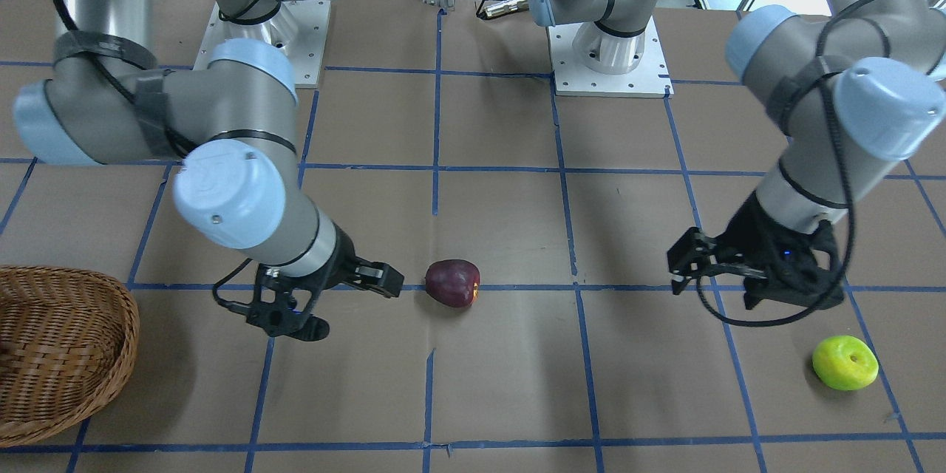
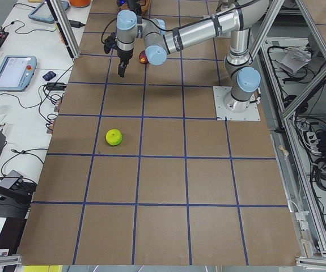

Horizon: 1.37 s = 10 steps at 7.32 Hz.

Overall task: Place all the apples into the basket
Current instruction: 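Grasp the dark apple with the right gripper while left reaches green apple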

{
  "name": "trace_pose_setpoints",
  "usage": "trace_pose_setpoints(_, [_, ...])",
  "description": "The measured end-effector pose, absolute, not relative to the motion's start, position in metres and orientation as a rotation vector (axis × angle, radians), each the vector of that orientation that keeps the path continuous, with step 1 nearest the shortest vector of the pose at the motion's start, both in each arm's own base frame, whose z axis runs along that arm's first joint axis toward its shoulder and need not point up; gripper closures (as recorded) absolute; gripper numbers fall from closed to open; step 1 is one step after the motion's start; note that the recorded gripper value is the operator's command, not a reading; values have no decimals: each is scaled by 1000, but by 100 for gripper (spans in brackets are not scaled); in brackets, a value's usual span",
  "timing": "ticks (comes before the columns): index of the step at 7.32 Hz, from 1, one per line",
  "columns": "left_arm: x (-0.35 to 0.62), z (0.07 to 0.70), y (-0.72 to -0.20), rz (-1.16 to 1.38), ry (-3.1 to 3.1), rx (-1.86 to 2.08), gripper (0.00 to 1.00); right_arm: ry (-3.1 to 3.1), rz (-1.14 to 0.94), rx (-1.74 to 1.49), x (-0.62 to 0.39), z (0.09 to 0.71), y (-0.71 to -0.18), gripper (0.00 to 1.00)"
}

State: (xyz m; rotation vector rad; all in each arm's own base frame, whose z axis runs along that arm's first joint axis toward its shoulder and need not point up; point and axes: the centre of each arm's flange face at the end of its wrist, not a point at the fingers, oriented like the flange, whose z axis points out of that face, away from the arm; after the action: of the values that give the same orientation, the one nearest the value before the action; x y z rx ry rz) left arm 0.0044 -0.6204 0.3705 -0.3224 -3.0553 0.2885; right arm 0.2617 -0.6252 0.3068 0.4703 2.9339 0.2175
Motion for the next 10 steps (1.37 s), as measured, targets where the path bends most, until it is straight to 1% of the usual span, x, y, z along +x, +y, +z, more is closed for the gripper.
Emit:
trace_pose_setpoints(2, [106, 352, -628, 211, -3120, -336, 0, 2929, 208, 524, 323, 267, -617, 0])
trace_pose_setpoints(4, [173, 340, -660, 194, -3170, -378, 0, 2934, 214, 510, 350, 239, -613, 0])
trace_pose_setpoints(6, [216, 328, -698, 186, -3203, -476, 0, 2933, 232, 488, 357, 229, -611, 0])
trace_pose_setpoints(7, [233, 316, -707, 169, -3202, -504, 0, 2924, 256, 483, 358, 222, -610, 0])
trace_pose_setpoints(10, [255, 266, -709, 88, -3167, -499, 0, 2922, 305, 483, 360, 204, -608, 0])
